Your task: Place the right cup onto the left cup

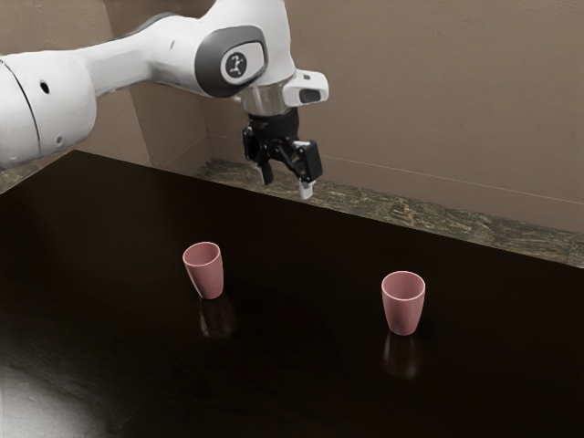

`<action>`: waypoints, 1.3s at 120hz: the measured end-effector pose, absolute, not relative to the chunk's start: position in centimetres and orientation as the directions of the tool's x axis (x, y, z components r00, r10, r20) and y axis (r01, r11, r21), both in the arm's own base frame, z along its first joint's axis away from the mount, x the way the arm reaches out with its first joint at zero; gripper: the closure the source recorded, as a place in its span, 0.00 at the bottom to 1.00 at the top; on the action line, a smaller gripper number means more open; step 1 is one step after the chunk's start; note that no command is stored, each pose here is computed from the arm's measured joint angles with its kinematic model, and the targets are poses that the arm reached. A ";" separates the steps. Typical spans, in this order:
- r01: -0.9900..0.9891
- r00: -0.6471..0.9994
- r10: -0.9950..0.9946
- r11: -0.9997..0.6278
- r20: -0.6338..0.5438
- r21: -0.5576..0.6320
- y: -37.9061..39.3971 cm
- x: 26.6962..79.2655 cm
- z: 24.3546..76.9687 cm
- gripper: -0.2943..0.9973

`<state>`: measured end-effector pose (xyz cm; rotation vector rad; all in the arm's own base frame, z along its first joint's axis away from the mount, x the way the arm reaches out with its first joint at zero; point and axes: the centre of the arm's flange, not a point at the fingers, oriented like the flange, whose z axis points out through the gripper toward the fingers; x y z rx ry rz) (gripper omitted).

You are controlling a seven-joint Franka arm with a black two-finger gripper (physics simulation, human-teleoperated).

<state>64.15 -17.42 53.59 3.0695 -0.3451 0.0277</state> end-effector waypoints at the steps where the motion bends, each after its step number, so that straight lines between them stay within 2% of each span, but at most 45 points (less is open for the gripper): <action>1: -0.221 0.975 -0.220 -0.974 0.025 0.052 -17.7 64.4 53.4 0.23; 43: -0.138 0.990 -0.138 -0.987 0.012 0.086 -26.7 68.4 44.2 0.23; 85: -0.033 0.999 -0.035 -0.996 -0.034 0.078 -28.2 70.0 35.0 0.23; 109: -0.014 0.999 -0.017 -0.997 -0.046 0.074 -29.9 69.8 31.6 0.23; 116: -0.006 0.999 -0.010 -0.997 -0.044 0.074 -30.1 69.8 31.3 0.28; 137: 0.005 1.000 0.003 -0.998 -0.028 0.069 -30.5 69.8 31.5 0.61; 156: 0.012 1.000 0.010 -0.997 -0.022 0.070 -31.0 69.6 31.6 0.75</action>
